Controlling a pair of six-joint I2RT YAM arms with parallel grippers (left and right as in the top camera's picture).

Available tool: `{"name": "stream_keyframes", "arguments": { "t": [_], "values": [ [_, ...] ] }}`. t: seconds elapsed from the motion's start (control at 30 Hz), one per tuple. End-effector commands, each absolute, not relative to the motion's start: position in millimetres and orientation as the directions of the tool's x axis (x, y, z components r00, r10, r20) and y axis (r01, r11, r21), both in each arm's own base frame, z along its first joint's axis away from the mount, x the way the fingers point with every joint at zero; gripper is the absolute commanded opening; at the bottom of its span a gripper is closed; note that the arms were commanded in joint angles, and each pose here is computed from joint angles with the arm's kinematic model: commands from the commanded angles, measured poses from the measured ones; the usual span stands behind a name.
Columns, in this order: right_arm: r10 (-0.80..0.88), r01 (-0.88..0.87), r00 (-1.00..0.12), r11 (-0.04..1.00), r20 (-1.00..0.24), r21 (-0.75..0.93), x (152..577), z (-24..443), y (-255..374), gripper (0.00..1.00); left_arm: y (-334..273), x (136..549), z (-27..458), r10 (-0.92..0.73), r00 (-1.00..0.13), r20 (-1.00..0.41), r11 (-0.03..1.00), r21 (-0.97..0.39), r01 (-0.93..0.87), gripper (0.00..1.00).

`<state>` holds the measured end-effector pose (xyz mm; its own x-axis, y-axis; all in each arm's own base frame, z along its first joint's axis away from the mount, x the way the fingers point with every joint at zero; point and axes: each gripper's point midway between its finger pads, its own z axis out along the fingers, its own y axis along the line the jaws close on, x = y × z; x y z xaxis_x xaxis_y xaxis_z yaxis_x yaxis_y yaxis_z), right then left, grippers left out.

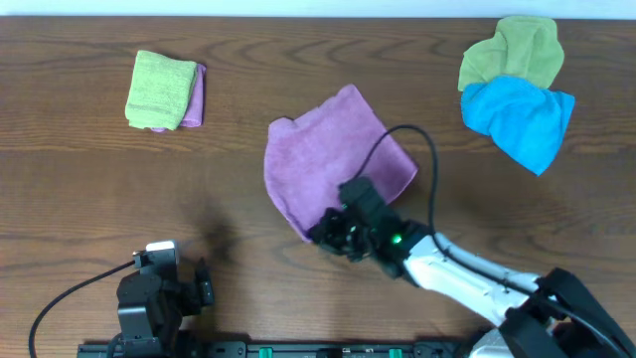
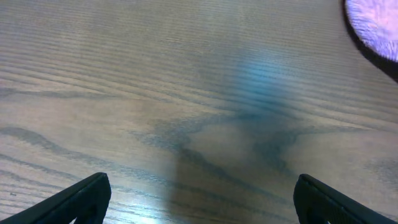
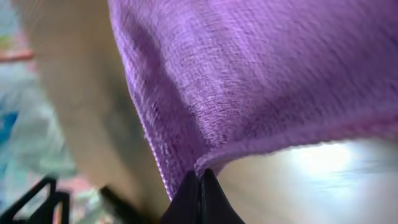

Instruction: Fold the cloth

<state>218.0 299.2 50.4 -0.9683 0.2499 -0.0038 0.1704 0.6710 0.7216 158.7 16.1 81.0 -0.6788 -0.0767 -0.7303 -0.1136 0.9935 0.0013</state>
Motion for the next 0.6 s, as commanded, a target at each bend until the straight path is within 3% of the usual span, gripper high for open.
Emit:
{"name": "stream_keyframes", "arguments": {
  "t": [0.0,0.03,0.1,0.2,0.23,0.33,0.57],
  "values": [
    [0.206,0.129,-0.978,0.638,-0.007,0.760,204.7,59.9,321.1,0.01,18.0,156.3,75.7,-0.067,-0.692,-0.719,0.993,0.018,-0.116,0.95],
    [0.193,0.105,-0.981,0.626,-0.023,0.772,203.2,63.9,326.6,0.02,18.1,156.3,75.7,-0.067,-0.692,-0.719,0.993,0.019,-0.116,0.95],
    [0.171,0.062,-0.984,0.607,-0.054,0.793,202.3,70.8,334.5,0.13,18.1,156.3,75.7,-0.067,-0.692,-0.719,0.993,0.019,-0.116,0.95],
    [0.126,-0.028,-0.984,0.580,-0.123,0.814,203.3,80.8,342.8,0.51,18.1,156.3,75.7,-0.067,-0.692,-0.719,0.993,0.019,-0.116,0.95],
    [0.120,-0.036,-0.984,0.578,-0.129,0.815,203.1,81.3,343.1,0.55,18.1,156.3,75.7,-0.067,-0.692,-0.719,0.993,0.019,-0.116,0.95],
    [0.089,-0.084,-0.982,0.578,-0.165,0.812,203.6,82.7,342.6,0.64,18.1,156.3,75.7,-0.067,-0.692,-0.719,0.993,0.019,-0.116,0.95],
    [0.036,-0.260,-0.940,0.568,-0.340,0.781,219.3,100.6,335.4,0.65,18.0,156.3,75.7,-0.067,-0.692,-0.719,0.993,0.018,-0.116,0.95]
  ]
}}
